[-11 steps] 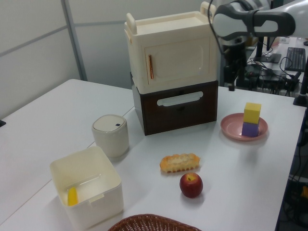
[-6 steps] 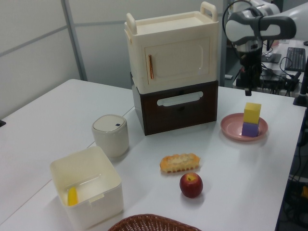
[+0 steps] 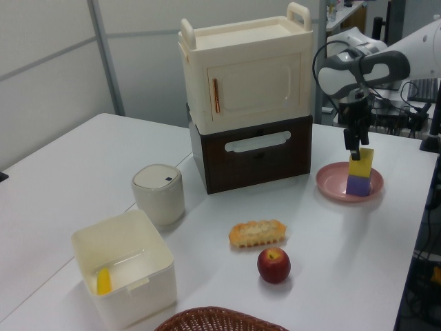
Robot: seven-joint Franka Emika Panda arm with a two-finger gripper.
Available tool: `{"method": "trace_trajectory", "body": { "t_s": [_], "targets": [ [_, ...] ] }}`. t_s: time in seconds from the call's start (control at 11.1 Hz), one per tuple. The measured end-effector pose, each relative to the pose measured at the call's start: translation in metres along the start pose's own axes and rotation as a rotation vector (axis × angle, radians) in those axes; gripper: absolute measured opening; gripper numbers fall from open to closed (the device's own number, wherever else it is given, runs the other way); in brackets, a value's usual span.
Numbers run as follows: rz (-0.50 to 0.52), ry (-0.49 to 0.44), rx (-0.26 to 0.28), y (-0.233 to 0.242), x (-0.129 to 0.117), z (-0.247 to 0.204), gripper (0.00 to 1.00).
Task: Put the yellow cube on the table
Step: 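Lower the gripper and close it on the yellow cube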
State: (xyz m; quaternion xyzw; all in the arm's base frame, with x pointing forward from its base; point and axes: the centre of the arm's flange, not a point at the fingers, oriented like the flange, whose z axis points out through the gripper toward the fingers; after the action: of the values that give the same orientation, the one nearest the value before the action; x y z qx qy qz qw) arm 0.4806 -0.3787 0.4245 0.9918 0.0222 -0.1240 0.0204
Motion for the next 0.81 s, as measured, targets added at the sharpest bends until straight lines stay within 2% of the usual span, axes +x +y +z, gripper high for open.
{"method": "trace_trajectory", "body": {
  "t_s": [0.54,0.81],
  "targets": [
    [-0.041,-0.014,-0.003,0.005,-0.002,0.006,1.00],
    [-0.054,-0.023,0.006,0.006,0.004,0.021,1.00]
  ]
}}
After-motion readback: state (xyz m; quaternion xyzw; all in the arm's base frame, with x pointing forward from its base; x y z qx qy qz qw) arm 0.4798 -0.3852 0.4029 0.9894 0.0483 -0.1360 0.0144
